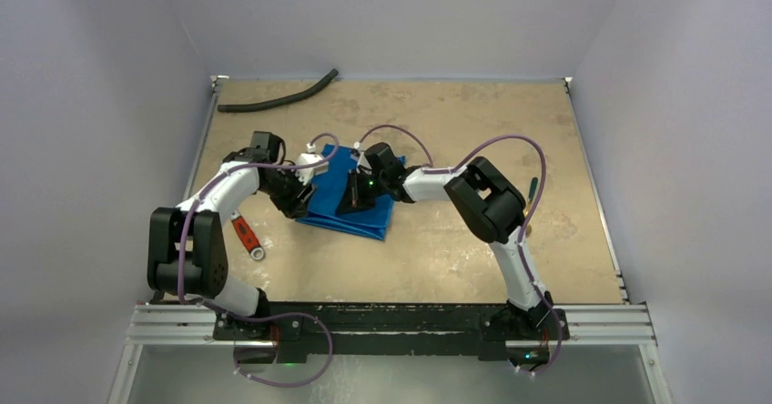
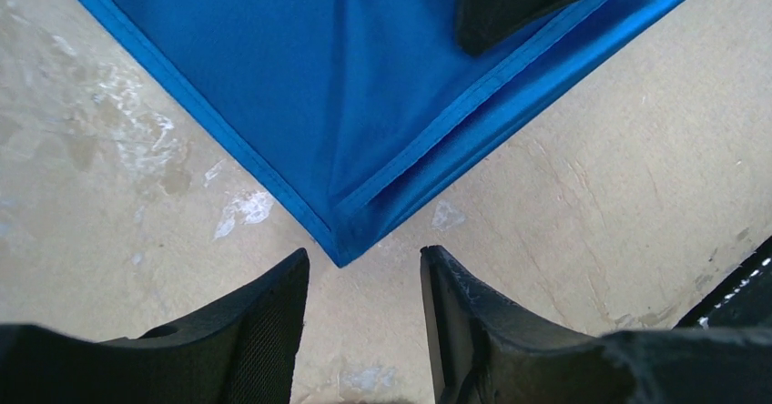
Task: Fold the napkin into a case and place the utensils inside
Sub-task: Smooth out the upper triangle-folded napkin at the center of the board.
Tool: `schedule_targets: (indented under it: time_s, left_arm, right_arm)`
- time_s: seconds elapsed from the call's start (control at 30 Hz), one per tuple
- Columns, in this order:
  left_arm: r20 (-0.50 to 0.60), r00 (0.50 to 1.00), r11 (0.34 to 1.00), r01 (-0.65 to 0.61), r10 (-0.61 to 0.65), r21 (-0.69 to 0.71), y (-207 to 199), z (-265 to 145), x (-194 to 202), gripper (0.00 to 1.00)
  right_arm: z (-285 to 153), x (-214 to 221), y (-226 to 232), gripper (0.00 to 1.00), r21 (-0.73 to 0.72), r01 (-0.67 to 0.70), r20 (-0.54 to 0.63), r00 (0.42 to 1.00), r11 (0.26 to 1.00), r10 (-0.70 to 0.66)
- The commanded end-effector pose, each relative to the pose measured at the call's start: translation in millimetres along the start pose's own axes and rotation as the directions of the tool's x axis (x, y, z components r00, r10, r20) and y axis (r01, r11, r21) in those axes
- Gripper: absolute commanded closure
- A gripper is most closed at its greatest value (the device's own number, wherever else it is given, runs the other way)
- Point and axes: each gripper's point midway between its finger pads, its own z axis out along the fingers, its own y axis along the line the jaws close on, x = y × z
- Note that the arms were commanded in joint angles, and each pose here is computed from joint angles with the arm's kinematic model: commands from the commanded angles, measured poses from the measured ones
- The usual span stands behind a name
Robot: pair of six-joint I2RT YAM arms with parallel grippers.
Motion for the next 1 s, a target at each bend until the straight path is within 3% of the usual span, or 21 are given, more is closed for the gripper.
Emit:
schedule_targets:
  time_s: [0.0,0.6,0.83,0.97]
  left_arm:
    - [0.024,0.997,0.997,-0.074,0.073,0.019,3.9,9.7,0.4,0.51]
    - [0.101,0.889,0.893,-0.450,0.447,0.006,-10.0,6.3,-11.7,0.49]
    - [0.041,0.869,0.868,-0.494,0.493,0.036,-9.5,21.8,0.9,0.51]
    - [-0.019,0.860,0.860,-0.509,0.510,0.034,-3.1,28.1,16.0,0.57]
  right_arm:
    - [-10.5,5.7,13.5,0.93,-0.032,0.015,-0.001,1.000,0.999,-0.015]
    - [-19.1,19.4,22.2,0.94,-0.076,-0.008,-0.058,0.998,0.997,0.003]
    - [-21.4,24.1,21.4,0.95,-0.082,-0.023,-0.064,0.998,0.996,0.017]
    - [-21.9,27.2,20.2,0.95,-0.085,-0.029,-0.070,0.997,0.996,0.023]
